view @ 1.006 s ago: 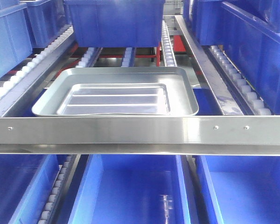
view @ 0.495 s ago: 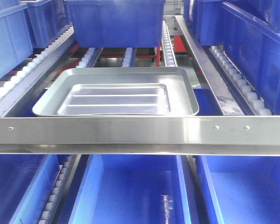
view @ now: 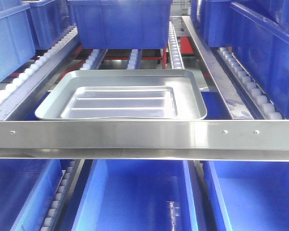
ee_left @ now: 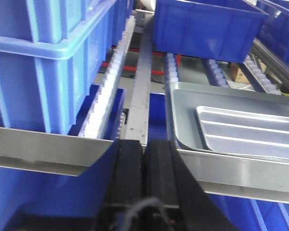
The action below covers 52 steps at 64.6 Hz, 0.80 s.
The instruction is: Grab silver tray and stack on right shelf
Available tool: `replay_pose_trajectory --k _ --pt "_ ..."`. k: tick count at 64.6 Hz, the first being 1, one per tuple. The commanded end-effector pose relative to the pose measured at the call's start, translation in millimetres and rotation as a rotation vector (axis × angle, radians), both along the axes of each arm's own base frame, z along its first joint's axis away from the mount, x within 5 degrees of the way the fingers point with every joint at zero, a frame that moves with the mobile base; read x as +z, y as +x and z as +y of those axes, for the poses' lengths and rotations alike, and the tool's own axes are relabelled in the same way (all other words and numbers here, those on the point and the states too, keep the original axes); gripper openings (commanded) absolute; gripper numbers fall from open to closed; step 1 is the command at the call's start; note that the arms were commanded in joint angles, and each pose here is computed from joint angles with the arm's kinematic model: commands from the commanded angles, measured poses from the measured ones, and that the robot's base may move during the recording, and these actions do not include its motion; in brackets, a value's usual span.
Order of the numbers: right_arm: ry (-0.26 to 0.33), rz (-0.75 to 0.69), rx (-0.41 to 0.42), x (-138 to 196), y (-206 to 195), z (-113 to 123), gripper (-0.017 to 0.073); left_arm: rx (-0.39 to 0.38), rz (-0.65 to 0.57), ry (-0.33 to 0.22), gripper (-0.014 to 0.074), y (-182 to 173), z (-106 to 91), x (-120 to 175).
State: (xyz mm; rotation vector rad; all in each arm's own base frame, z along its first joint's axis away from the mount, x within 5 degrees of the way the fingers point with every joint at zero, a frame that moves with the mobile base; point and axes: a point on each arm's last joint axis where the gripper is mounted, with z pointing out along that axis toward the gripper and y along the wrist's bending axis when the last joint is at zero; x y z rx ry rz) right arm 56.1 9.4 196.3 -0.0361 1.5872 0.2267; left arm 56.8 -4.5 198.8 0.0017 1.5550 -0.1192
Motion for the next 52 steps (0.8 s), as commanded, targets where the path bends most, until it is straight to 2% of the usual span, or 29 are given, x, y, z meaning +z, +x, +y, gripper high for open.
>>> replay_pose_trajectory --k 1,52 --pt "0.010 -0.102 0.001 8.8 -1.6 -0.1 0.0049 0.013 -0.073 -0.015 -0.0089 -0.4 1.0 0.1" --pt "0.010 -0.102 0.001 8.8 -1.6 -0.1 0.0049 0.013 -0.103 -0.017 -0.0090 -0.7 1.1 2.8"
